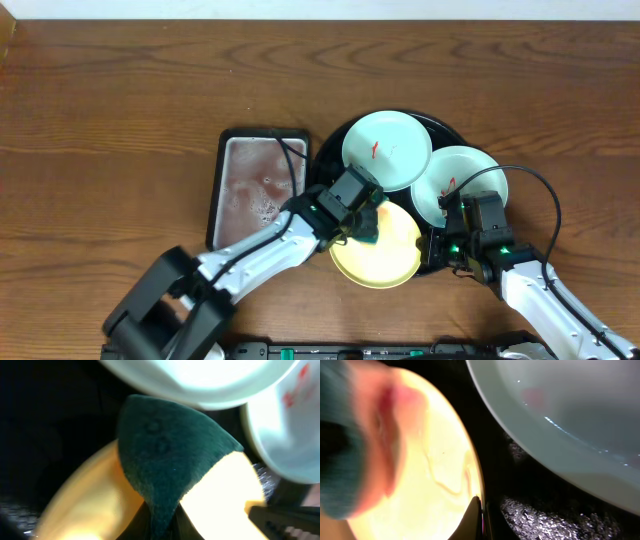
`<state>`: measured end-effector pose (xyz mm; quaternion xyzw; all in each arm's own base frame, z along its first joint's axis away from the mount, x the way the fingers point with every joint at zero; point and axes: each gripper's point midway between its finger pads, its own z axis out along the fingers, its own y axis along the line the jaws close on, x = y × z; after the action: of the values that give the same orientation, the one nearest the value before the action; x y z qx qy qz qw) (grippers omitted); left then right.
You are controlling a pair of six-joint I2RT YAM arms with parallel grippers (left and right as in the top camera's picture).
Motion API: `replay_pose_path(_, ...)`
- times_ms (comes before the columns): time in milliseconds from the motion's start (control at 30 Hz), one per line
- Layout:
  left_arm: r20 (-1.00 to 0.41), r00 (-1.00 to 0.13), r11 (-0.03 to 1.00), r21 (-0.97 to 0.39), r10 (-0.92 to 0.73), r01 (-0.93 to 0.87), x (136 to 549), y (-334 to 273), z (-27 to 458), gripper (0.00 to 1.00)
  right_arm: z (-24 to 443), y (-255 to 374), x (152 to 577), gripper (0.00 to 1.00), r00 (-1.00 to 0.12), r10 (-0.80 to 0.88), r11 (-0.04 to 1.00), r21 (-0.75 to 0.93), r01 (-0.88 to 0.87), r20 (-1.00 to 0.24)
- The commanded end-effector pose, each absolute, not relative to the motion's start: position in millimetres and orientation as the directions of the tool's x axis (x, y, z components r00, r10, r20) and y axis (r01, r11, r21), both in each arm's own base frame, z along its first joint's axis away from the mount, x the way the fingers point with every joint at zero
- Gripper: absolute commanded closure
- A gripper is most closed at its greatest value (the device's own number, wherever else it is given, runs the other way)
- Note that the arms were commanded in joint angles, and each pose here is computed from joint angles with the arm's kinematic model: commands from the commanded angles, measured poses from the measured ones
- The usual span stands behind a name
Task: Clean dirty plates on tray and stack at the side
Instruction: 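Scrub the yellow plate with the sponge while the right gripper holds it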
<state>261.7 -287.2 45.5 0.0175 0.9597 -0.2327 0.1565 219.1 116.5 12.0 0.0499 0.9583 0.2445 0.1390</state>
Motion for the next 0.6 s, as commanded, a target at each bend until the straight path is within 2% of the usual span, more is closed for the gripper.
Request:
replay_pose_path(0, -0.383, -0.921, 0.87, -0.476, -0.072, 0.129, 270.5, -289.7, 79.0, 0.93, 9.3, 115.7, 215.7, 0.99, -0.959, 0.157, 0.879, 0.476, 0.028, -0.234)
replay_pose_path(167, -0.377, -0.925, 0.865, -0.476, -0.036, 0.16, 257.5, -302.2, 75.9, 0.92, 9.3, 115.7, 215.7, 0.99, -0.959, 0.157, 0.879, 0.476, 0.028, -0.234)
replay_pose_path(567, -0.321, -0.938, 0.882, -0.394, 0.132, 0.258, 223.2, -324.5, 22.3, 0.92, 9.3, 115.7, 215.6, 0.99, -0.96, 0.157, 0.879, 0.476, 0.028, -0.233)
